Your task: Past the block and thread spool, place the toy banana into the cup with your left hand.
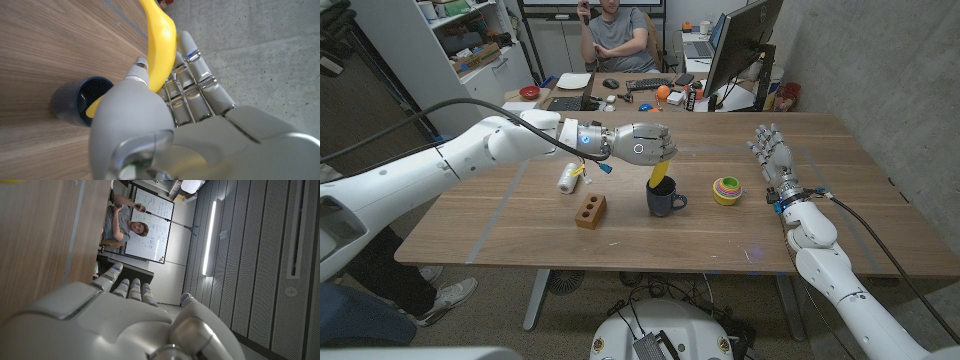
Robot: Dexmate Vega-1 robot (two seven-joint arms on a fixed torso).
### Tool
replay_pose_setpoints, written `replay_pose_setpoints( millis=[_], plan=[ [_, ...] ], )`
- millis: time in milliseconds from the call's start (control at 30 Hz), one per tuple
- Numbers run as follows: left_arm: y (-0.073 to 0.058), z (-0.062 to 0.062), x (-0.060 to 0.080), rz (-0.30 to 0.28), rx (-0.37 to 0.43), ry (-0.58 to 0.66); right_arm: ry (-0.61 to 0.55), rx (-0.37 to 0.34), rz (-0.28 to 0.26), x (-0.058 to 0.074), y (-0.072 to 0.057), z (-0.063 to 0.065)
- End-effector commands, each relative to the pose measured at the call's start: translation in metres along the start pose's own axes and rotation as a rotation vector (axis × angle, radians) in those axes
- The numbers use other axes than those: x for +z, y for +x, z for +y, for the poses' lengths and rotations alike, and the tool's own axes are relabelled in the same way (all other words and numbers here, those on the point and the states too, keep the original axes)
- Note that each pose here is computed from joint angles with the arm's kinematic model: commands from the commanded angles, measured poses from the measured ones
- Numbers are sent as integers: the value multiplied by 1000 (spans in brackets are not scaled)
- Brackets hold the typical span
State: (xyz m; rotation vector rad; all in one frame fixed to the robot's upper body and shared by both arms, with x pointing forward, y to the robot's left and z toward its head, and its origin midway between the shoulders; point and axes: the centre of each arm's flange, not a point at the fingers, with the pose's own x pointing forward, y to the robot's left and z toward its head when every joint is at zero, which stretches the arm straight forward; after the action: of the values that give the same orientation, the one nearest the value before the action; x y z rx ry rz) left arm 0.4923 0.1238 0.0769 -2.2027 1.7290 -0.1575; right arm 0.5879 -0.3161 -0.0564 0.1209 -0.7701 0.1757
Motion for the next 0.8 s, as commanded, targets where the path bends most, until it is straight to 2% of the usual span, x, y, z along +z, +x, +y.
replay_pose_setpoints(
  millis=[33,133,267,333,467,600,667,700,800],
  plan=[
    [5,-8,13,-50,-4,-6,4,-10,2,-2,1,-3],
    [5,-11,18,-66,-8,1,2,-15,6,-3,1,-4],
    [6,-11,18,-72,2,-23,11,-14,3,-4,2,-4],
    [6,-11,19,-80,10,20,7,-8,3,-4,2,-4],
    [5,-10,19,-74,11,10,7,-9,-2,-2,3,-3],
    [5,-8,30,-89,8,65,-8,-6,12,-3,2,-3],
    [5,-9,28,-86,11,17,3,2,12,-4,2,-2],
    [5,-10,29,-83,3,47,0,-2,8,-3,1,-1],
    [5,-11,29,-78,-8,21,1,-6,13,-4,0,-3]
  ],
)
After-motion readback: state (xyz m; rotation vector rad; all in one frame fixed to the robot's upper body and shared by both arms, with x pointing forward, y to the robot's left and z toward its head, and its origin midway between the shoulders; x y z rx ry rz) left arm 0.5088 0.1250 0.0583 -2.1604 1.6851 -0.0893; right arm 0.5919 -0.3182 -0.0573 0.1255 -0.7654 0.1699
